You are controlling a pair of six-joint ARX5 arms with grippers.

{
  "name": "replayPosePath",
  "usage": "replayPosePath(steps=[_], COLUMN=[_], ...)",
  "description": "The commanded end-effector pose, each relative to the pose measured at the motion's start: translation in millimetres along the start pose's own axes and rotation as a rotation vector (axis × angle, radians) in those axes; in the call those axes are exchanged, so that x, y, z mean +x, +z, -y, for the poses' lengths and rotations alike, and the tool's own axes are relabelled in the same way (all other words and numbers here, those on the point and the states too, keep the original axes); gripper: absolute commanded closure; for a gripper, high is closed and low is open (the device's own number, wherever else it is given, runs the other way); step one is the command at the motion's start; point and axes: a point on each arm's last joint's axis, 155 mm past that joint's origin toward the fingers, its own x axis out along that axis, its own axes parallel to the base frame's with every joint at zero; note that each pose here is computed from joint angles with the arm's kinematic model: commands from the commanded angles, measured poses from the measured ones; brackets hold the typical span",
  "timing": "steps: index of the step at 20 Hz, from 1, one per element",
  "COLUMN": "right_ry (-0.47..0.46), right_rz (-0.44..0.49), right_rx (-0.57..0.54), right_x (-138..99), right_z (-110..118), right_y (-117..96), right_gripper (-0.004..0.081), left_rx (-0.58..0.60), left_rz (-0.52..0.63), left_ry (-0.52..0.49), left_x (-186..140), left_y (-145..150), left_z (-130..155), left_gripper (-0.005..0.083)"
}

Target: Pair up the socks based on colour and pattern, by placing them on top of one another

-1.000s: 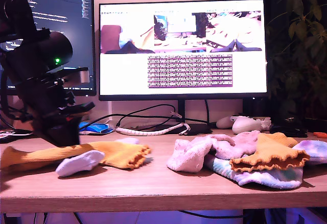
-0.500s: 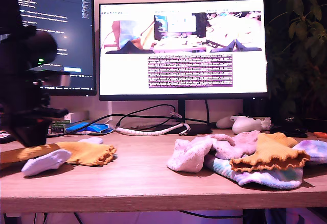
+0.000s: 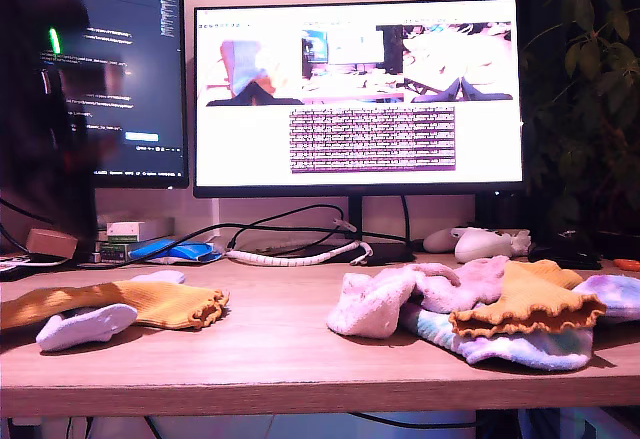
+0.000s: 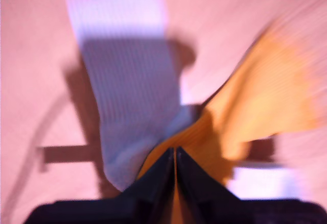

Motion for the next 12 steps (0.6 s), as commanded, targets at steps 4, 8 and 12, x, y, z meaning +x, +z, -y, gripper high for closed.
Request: replayPosePath(steps=[4,8,12], right_ry=[0.0,0.0,0.001], right_rz=[-0.01,-0.011,-0.01], right_rx=[-0.014,-0.019,-0.018], right_x=[1.6,1.6,1.6], right_z=[0.5,0.4,0.3], right_y=[-2.7,-2.9,-2.8], right_gripper=[0.0782,0.0782,0.0782], left_rx=[0.054,0.159,0.27], left_rz=[0.013,0.057,0.056], left_ry=[-0.063,-0.137,-0.131], left_x=[-14.9,-17.1,5.0], left_y=[-7.7,-3.6,0.8], left_z=[16.8,37.0,38.3], left_gripper=[0.0796,0.0796,0.07])
